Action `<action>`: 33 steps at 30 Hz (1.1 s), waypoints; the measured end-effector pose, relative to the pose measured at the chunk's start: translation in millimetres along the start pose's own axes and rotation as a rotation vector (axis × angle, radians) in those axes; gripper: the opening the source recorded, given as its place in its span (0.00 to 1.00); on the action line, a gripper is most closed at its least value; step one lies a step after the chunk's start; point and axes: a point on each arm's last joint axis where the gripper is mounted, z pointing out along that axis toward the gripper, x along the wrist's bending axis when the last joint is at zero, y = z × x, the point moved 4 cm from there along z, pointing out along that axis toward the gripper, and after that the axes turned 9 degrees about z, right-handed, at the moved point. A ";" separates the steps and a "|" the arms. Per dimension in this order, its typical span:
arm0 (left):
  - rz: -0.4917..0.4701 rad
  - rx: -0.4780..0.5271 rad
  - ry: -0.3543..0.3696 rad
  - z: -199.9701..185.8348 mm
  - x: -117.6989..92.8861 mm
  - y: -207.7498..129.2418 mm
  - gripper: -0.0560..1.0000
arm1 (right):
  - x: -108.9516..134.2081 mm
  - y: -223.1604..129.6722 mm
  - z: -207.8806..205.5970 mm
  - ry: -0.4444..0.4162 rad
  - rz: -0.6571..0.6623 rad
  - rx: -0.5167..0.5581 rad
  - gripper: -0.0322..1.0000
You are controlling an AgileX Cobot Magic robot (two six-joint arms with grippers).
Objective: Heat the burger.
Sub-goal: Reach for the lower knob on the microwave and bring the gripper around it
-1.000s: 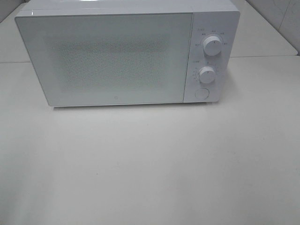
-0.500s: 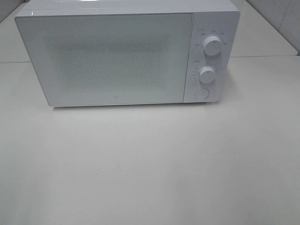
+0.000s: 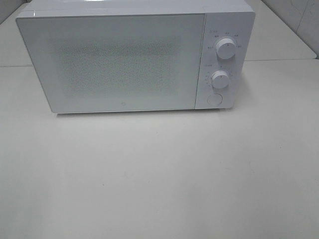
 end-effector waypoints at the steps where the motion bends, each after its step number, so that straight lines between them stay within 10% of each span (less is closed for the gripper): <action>1: 0.000 0.000 0.000 0.0 0.0 0.0 0.97 | 0.0 0.0 0.0 0.000 0.000 0.000 0.75; 33: 0.002 0.001 0.004 0.0 0.6 -0.1 0.97 | 0.0 0.0 0.0 0.000 0.000 0.000 0.75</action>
